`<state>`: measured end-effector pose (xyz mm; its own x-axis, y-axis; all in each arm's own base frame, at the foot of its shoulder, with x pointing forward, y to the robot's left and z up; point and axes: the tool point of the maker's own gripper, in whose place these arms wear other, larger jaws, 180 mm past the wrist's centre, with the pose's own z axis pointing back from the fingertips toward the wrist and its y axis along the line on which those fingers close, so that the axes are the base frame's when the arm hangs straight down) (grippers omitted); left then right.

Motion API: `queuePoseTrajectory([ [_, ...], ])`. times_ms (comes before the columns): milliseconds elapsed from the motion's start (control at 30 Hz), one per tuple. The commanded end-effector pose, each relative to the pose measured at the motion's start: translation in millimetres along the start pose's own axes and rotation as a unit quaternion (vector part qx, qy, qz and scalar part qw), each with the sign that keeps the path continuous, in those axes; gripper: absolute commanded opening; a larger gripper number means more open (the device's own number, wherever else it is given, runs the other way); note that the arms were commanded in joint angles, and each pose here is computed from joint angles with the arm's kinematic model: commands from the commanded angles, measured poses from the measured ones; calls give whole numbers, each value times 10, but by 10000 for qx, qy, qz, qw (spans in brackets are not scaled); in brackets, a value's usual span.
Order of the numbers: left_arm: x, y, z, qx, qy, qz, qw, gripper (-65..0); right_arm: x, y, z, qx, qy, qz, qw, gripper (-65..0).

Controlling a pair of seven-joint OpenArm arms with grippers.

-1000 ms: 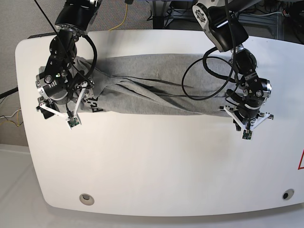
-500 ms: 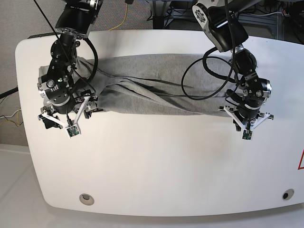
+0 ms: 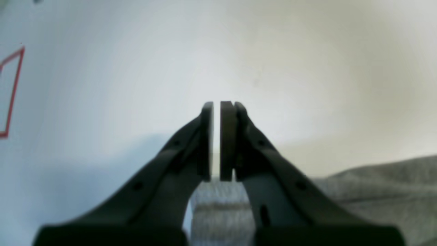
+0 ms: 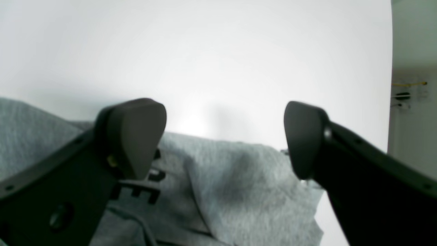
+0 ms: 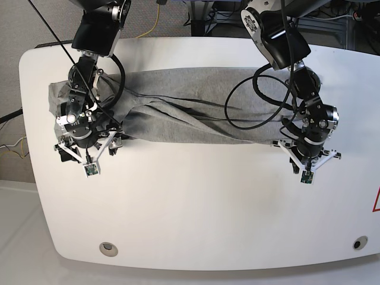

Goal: Fold the T-shirt properly
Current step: 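Open the right gripper and lift it off the folded shirt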

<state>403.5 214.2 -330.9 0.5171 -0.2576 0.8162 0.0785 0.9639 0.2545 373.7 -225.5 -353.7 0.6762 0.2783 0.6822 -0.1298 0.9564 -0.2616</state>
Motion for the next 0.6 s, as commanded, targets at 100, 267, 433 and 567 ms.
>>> queuePoseTrajectory([
  [100, 210, 157, 29, 170, -305, -46, 9994, -625, 197, -86, 39, -115, -299, -2, 9995, -89],
  [267, 168, 148, 34, 161, -268, -28, 9995, -625, 190, -63, 37, -80, -300, -17, 9995, -89],
  [433, 154, 154, 36, 169, -256, -18, 9995, -625, 164, -53, 36, -63, -270, -24, 9996, -89],
  [567, 135, 148, 35, 160, -236, -17, 9996, -625, 161, -56, 36, -74, -260, -5, 9996, -89],
])
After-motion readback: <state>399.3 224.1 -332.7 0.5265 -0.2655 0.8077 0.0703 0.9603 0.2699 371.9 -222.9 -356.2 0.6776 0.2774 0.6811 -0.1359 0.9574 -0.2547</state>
